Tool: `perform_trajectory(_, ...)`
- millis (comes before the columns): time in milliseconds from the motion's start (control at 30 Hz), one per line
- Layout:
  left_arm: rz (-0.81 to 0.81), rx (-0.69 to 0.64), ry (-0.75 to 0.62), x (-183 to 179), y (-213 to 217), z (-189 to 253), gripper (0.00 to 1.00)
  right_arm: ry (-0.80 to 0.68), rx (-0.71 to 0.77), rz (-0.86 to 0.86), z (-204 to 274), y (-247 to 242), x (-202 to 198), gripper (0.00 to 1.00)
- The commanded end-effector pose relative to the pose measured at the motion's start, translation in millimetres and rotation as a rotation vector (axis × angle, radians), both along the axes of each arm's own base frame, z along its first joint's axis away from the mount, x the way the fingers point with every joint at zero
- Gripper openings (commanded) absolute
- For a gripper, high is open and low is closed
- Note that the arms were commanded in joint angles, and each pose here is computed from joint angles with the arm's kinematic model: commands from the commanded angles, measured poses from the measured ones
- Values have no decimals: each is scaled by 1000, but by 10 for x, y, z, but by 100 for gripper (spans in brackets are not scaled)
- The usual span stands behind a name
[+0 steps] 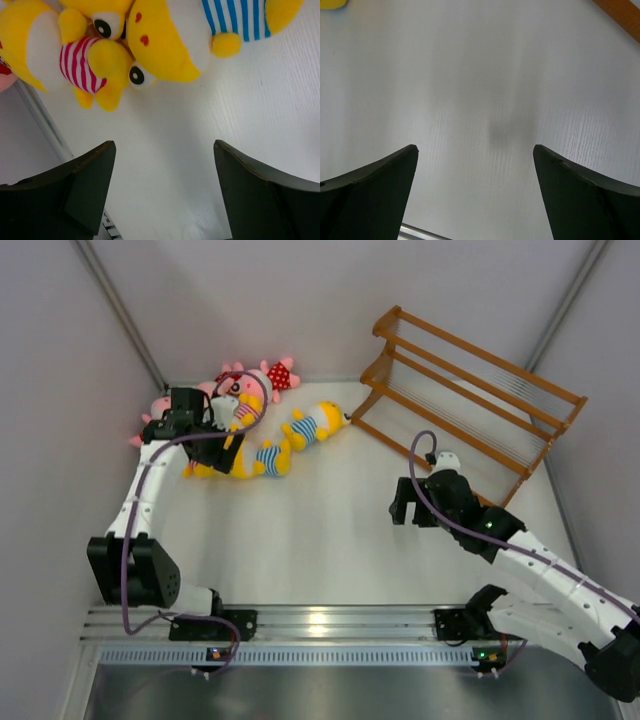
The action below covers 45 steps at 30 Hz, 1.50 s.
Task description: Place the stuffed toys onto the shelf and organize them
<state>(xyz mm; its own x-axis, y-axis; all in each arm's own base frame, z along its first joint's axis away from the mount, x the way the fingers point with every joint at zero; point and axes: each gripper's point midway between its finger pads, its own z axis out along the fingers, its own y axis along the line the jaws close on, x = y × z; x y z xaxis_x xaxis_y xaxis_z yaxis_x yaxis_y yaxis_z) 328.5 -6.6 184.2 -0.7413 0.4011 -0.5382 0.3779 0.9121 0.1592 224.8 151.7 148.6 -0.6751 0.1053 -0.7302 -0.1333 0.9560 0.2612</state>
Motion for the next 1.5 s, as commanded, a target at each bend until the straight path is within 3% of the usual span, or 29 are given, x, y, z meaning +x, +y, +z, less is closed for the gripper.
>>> perform_trajectory(0,50,-51,43,440,-30,-127,82,-65,41,29,232,133,175,99)
perform_trajectory(167,210,-172,123,944,173,-448,66,-56,41,48,202,208,224,100)
perform_trajectory(333,147,-292,192,1061,-115,-678,75,-32,39,64,86,266,241,99)
perform_trajectory(433,127,-310,201,1113,-196,-718,75,-9,37,77,22,305,236,100)
perform_trajectory(567,123,-319,224,1148,-208,-830,68,6,45,88,-37,360,250,99)
perform_trajectory(667,90,-346,253,1129,-278,-929,49,14,51,109,-33,420,269,99)
perform_trajectory(700,83,-355,260,1130,-290,-957,37,14,50,113,-29,431,277,99)
perform_trajectory(767,52,-373,263,1134,-338,-966,23,12,49,123,-11,458,299,99)
perform_trajectory(800,51,-376,268,1129,-338,-988,1,8,48,121,4,460,311,99)
perform_trajectory(1067,13,-375,241,1104,-353,-877,0,-3,42,135,96,481,340,99)
perform_trajectory(1467,-125,-336,52,851,-379,-120,0,-55,69,190,314,563,347,97)
